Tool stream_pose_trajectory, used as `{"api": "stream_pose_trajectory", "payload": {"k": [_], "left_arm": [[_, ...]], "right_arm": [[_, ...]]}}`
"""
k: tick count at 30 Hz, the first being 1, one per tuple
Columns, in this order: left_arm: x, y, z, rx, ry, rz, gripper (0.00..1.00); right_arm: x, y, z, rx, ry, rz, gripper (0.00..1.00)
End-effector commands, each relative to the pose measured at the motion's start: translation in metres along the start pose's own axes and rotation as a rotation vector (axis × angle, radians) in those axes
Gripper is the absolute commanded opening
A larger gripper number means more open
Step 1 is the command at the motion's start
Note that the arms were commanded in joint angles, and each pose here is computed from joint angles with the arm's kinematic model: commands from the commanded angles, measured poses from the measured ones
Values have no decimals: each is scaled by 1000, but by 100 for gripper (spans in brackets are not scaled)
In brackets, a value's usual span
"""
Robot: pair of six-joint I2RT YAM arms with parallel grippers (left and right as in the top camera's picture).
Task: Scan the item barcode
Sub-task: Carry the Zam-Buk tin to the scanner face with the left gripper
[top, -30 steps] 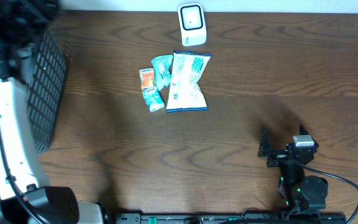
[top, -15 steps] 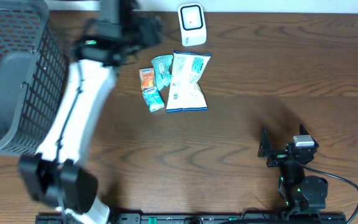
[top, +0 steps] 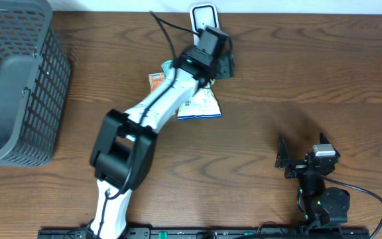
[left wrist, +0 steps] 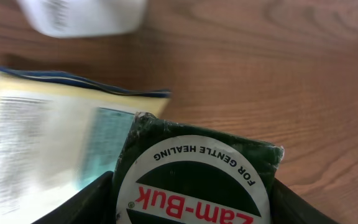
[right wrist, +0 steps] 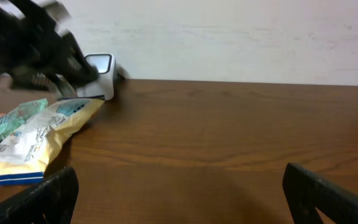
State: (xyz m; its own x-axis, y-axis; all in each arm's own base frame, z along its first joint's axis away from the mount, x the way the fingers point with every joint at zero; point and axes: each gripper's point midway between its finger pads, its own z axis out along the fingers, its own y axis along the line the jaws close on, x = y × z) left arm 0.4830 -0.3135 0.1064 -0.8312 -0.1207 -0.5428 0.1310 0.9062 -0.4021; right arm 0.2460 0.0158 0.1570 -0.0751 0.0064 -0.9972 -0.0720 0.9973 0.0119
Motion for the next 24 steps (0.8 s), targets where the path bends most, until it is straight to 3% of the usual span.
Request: {"api": "stream_pose_trajectory", "payload": {"k": [1,14,15,17,24], "left_arm": [[20,-7,21,-9,20,-3,52],[53,-14,50,-79,18,30,53],[55,-13,52,-81,21,31,64],[56,-13,53,-83,24,31,72],[55,-13,52,-82,22,32,80]], "right_arm": [[1,2,0,-9,0,-8,99],[1,2,0,-9,0,-8,99],[1,2,0,-9,0,-8,99],[1,2,0,-9,0,-8,99],[1,2,0,-9,0,-8,99]]}}
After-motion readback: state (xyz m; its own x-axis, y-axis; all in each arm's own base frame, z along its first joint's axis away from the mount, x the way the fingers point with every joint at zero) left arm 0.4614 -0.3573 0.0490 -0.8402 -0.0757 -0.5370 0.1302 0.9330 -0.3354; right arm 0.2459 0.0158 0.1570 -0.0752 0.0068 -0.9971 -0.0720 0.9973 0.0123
